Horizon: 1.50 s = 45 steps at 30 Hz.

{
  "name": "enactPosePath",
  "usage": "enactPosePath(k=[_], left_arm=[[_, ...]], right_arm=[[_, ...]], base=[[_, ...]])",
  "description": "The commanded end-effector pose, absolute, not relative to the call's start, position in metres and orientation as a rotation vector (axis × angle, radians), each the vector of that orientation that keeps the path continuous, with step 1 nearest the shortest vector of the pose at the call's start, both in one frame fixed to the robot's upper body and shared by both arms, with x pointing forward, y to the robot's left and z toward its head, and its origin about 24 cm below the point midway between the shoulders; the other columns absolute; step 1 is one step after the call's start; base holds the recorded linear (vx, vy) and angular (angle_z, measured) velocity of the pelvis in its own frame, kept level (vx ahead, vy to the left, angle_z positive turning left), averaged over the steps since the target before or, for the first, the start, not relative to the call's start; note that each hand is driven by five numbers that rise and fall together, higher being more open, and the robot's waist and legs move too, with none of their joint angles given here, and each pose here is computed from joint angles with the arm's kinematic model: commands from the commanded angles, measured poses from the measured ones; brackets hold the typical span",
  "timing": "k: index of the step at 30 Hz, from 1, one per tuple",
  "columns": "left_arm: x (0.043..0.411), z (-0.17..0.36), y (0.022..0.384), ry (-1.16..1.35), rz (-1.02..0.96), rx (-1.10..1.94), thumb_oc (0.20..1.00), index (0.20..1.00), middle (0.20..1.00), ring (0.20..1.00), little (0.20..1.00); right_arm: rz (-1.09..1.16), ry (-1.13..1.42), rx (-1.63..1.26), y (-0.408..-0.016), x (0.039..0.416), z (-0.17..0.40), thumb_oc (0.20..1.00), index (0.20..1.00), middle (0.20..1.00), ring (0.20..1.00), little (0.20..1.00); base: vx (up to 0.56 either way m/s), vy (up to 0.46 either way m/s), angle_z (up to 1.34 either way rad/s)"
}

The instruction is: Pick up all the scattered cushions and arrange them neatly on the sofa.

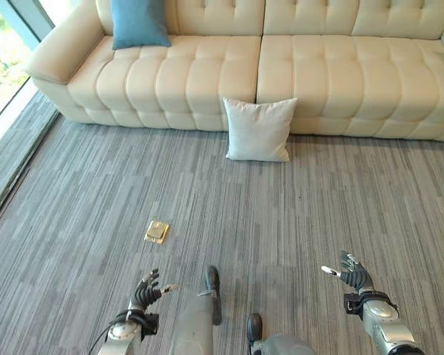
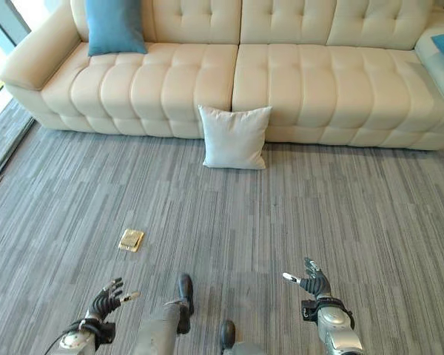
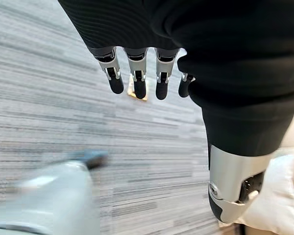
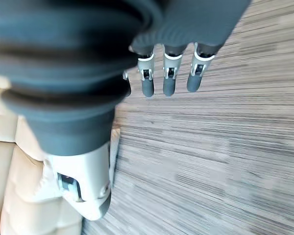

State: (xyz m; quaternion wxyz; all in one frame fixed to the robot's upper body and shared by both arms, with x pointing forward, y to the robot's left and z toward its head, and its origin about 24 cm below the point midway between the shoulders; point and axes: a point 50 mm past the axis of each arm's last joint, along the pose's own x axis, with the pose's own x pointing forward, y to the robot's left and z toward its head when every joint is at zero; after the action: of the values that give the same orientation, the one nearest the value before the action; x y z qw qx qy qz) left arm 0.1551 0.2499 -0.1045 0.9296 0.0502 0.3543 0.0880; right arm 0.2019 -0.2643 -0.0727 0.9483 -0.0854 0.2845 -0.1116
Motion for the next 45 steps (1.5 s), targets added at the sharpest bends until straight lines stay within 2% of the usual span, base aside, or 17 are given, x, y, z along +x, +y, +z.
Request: enactPosePath(k=[1, 6, 12, 20, 31, 37, 45], left_arm=[[0.161, -0.095, 0.260, 0.679, 0.178, 0.177, 1.000, 1.000, 1.000, 1.000, 1.000], [0.154, -0.097, 0.264, 0.705, 0.179, 0.185, 1.000, 1.000, 1.000, 1.000, 1.000], [0.163, -0.087, 0.277, 0.661, 0.240, 0.202, 1.000, 1.000, 1.000, 1.000, 1.000], [0.161, -0.094, 0.270, 0.681, 0.239, 0.176, 1.000, 1.000, 1.000, 1.000, 1.000], [0.150, -0.103, 0.260, 0.719, 0.211, 0.143, 1.000, 1.000, 1.000, 1.000, 1.000], [0.157, -0.104, 0.253, 0.719, 0.193, 0.130, 1.000, 1.000, 1.000, 1.000, 1.000], [0.146, -0.107, 0.257, 0.751, 0.205, 0.143, 1.000, 1.000, 1.000, 1.000, 1.000]], right_arm=[[-0.226, 0.541, -0.203, -0.270, 0.204, -0.065, 1.000, 1.000, 1.000, 1.000, 1.000], [-0.183, 0.557, -0.192, -0.260, 0.199, -0.070, 1.000, 1.000, 1.000, 1.000, 1.000], [-0.082, 0.518, -0.188, -0.234, 0.212, -0.067, 1.000, 1.000, 1.000, 1.000, 1.000], [-0.082, 0.518, -0.199, -0.240, 0.214, -0.064, 1.000, 1.000, 1.000, 1.000, 1.000], [-0.100, 0.548, -0.202, -0.254, 0.201, -0.066, 1.000, 1.000, 1.000, 1.000, 1.000], [-0.119, 0.561, -0.236, -0.262, 0.202, -0.065, 1.000, 1.000, 1.000, 1.000, 1.000], [-0.162, 0.587, -0.263, -0.270, 0.196, -0.068, 1.000, 1.000, 1.000, 1.000, 1.000]], base=[[0.61, 0.195, -0.65], [0.49, 0.206, -0.58], [0.40, 0.232, -0.41], [0.48, 0.027, 0.24], [0.40, -0.226, 0.45], [0.25, -0.176, -0.20], [0.24, 0.069, -0.21]])
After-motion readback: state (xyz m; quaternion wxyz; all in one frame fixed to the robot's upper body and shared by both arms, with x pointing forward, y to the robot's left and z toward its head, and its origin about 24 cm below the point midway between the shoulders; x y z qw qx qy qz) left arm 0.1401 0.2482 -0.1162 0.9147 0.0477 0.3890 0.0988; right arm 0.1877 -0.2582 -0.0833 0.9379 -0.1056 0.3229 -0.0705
